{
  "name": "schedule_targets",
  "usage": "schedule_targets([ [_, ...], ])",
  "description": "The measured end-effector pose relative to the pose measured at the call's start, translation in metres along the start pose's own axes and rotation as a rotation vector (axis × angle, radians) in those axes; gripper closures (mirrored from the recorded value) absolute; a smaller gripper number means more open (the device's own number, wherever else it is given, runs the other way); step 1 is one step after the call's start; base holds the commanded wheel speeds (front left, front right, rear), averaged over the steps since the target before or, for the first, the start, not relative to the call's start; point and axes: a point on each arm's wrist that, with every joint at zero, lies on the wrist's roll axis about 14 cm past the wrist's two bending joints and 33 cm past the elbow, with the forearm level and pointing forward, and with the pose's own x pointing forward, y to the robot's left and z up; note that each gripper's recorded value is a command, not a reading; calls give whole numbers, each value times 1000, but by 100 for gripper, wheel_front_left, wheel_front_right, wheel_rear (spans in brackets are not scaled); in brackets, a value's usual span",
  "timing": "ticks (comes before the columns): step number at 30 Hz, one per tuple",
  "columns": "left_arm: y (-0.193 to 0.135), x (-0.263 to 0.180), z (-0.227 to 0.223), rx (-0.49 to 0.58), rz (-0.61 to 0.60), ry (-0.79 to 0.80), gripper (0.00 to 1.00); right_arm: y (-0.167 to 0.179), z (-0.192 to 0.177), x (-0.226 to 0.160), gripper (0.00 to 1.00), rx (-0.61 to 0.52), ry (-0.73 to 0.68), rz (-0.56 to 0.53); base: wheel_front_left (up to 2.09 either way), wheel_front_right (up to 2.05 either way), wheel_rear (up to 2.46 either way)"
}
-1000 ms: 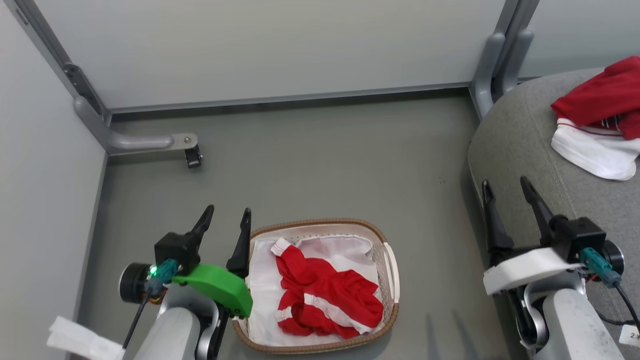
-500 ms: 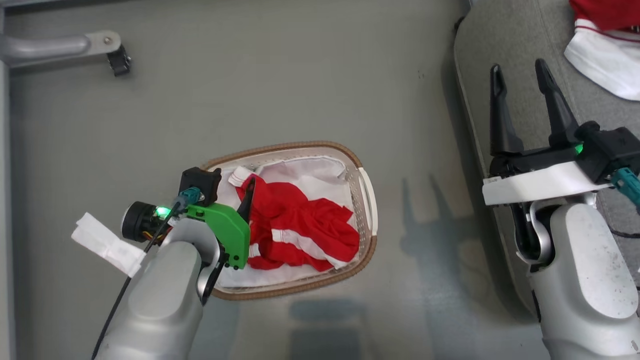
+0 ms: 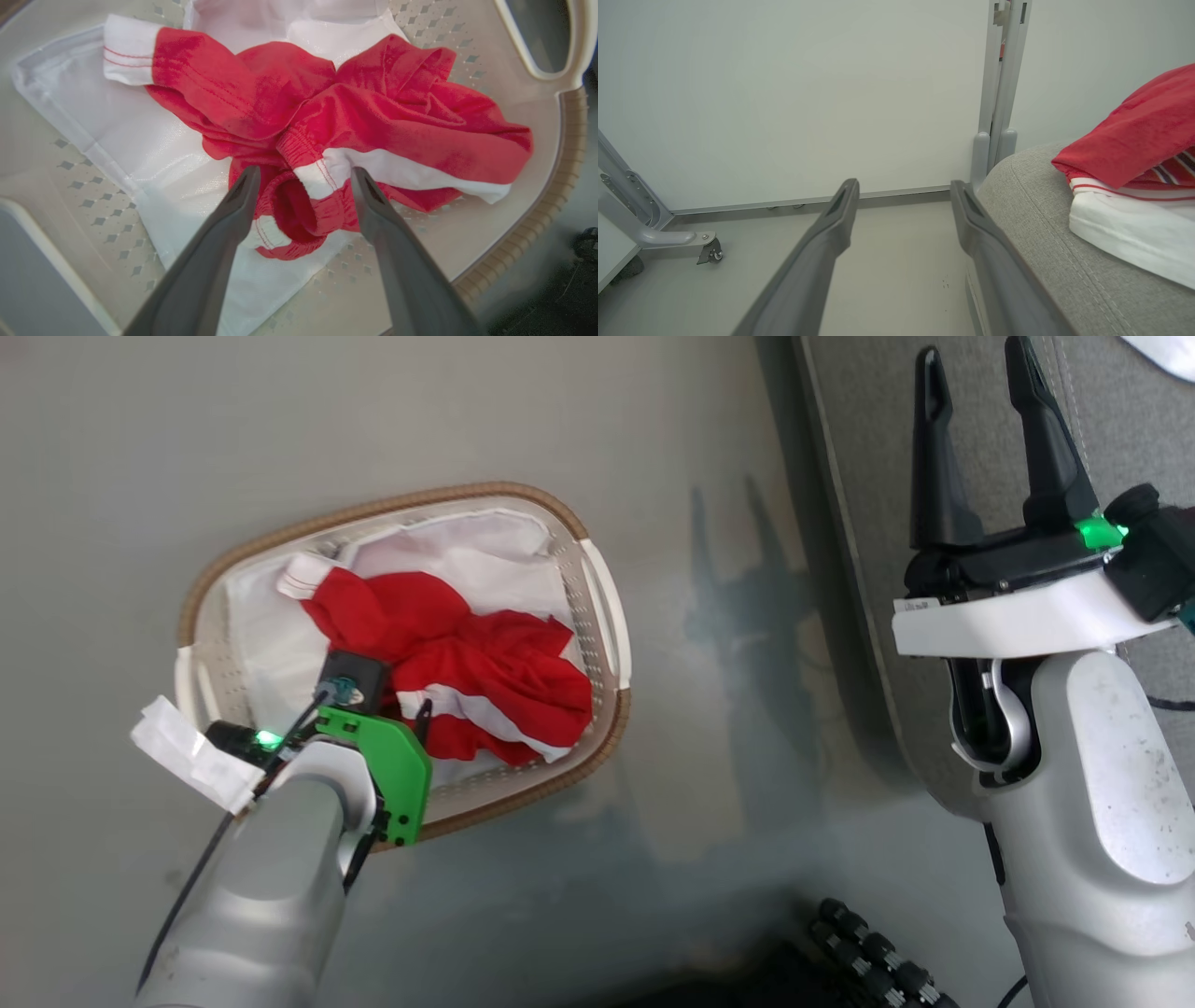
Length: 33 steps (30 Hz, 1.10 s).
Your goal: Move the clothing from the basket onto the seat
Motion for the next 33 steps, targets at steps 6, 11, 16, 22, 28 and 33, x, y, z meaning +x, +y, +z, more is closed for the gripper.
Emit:
schedule_targets([
  [6,-6,29,-21,-21,-44,75,0,-11,-14,4,0,-28,24,-12,0,0,0],
  [11,-11,47,-38,-30,-73,132,0,-20,-24,3,0,-48,46,-23,0,0,0],
  [16,-21,59,-40,-37,-104,125,79,-26,-35,0,0,-61,75,-35,0,0,0],
  [22,-35,59,-11,-42,-136,-2,100,-28,-35,0,0,-68,77,-44,0,0,0],
  [28,-44,44,34,-42,-156,-168,100,-26,-27,1,0,-81,64,-42,0,0,0],
  [33,-52,17,80,11,-179,-315,100,-23,-23,-8,0,-83,75,-47,0,0,0],
])
